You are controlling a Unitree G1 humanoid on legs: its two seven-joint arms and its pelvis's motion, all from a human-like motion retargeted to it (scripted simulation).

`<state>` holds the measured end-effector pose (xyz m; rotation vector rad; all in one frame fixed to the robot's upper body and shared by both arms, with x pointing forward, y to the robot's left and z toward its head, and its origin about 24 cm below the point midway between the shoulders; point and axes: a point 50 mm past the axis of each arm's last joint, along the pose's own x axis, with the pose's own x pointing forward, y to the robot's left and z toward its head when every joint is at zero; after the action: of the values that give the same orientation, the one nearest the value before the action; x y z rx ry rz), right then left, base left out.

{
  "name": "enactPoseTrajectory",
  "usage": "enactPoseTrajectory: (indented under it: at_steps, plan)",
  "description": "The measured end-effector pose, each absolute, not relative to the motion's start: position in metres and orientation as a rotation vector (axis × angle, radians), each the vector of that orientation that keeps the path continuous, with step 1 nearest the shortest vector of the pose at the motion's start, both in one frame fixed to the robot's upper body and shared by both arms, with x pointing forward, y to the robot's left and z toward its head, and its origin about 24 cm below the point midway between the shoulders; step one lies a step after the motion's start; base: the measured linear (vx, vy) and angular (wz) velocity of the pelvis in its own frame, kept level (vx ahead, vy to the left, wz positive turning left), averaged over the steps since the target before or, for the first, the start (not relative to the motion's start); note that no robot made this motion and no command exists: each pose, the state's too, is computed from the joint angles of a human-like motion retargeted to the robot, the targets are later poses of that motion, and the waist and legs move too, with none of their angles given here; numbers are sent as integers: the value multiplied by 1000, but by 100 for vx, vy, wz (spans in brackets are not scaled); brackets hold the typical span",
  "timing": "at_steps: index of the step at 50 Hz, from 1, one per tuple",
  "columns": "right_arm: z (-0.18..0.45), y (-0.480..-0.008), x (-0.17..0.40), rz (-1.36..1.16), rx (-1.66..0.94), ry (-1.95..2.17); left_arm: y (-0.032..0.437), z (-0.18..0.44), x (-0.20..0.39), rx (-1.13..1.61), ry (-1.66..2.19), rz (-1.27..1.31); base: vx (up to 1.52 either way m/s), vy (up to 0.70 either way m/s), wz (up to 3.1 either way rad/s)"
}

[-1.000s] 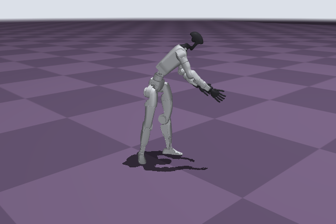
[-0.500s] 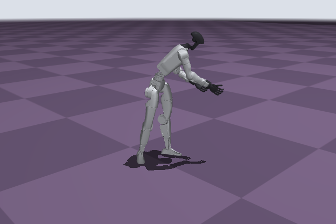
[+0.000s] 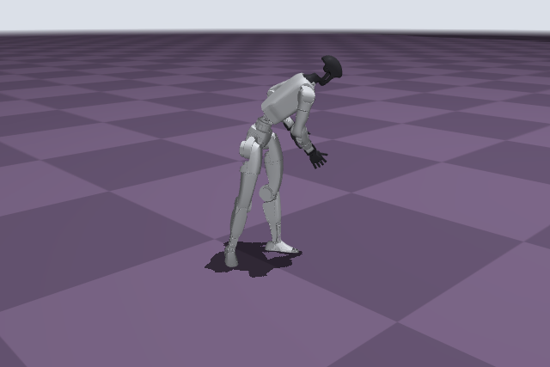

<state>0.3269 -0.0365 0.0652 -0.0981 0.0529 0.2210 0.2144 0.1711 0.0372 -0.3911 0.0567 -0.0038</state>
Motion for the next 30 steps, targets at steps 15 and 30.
enactPoseTrajectory:
  at_steps: [15, 30]
  plan:
    - [260, -75, 387, -100, 390, -363, 91, 121, 278, -434, -213, -239, -1, 0, 4]
    - [230, -82, 414, -119, 346, -171, 53, 146, 351, -282, -194, -238, -3, 1, 3]
